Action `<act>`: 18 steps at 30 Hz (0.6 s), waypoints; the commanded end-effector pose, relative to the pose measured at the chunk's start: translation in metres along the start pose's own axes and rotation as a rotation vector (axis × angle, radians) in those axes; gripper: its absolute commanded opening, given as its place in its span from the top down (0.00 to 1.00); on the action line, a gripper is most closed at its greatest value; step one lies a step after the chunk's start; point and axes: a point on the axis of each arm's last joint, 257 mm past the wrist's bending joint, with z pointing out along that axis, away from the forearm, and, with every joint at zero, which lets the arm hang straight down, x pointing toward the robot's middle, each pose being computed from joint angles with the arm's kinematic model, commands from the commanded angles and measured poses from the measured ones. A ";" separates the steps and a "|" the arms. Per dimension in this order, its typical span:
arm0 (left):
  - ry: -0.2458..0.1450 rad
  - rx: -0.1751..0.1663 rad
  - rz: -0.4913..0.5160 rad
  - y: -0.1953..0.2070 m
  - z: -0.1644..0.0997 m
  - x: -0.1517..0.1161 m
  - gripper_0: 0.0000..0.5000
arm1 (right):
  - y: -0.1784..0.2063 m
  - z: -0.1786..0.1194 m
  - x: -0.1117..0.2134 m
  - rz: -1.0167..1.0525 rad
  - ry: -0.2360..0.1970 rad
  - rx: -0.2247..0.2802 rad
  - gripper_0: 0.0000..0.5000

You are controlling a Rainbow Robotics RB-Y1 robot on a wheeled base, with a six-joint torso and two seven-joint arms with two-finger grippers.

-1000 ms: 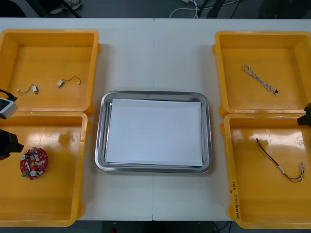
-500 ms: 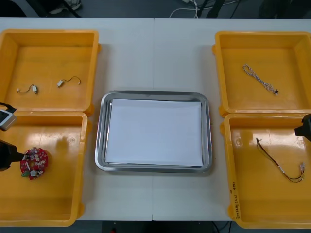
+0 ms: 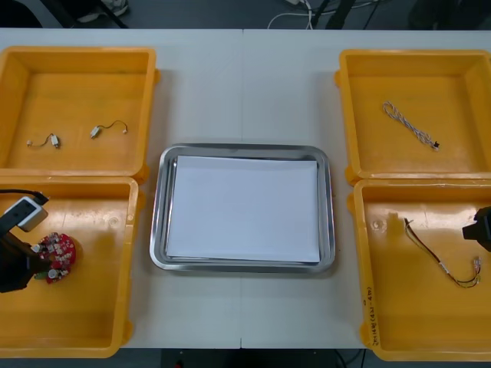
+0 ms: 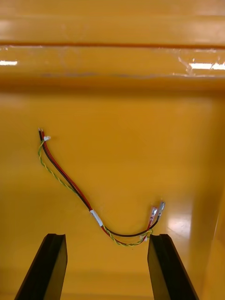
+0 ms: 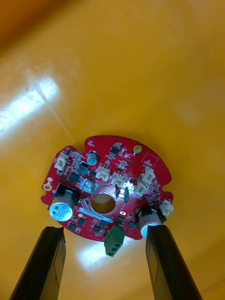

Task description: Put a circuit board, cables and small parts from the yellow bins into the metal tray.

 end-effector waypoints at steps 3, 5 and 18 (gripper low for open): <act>0.002 -0.026 0.169 0.003 -0.007 0.017 0.00 | 0.001 0.003 0.018 -0.075 0.013 -0.003 0.00; -0.002 -0.033 0.204 0.005 -0.009 0.020 0.00 | 0.000 0.005 0.022 -0.081 0.013 -0.005 0.00; 0.006 -0.078 0.372 0.015 -0.010 0.036 0.00 | -0.001 0.022 0.039 -0.188 -0.022 -0.013 0.00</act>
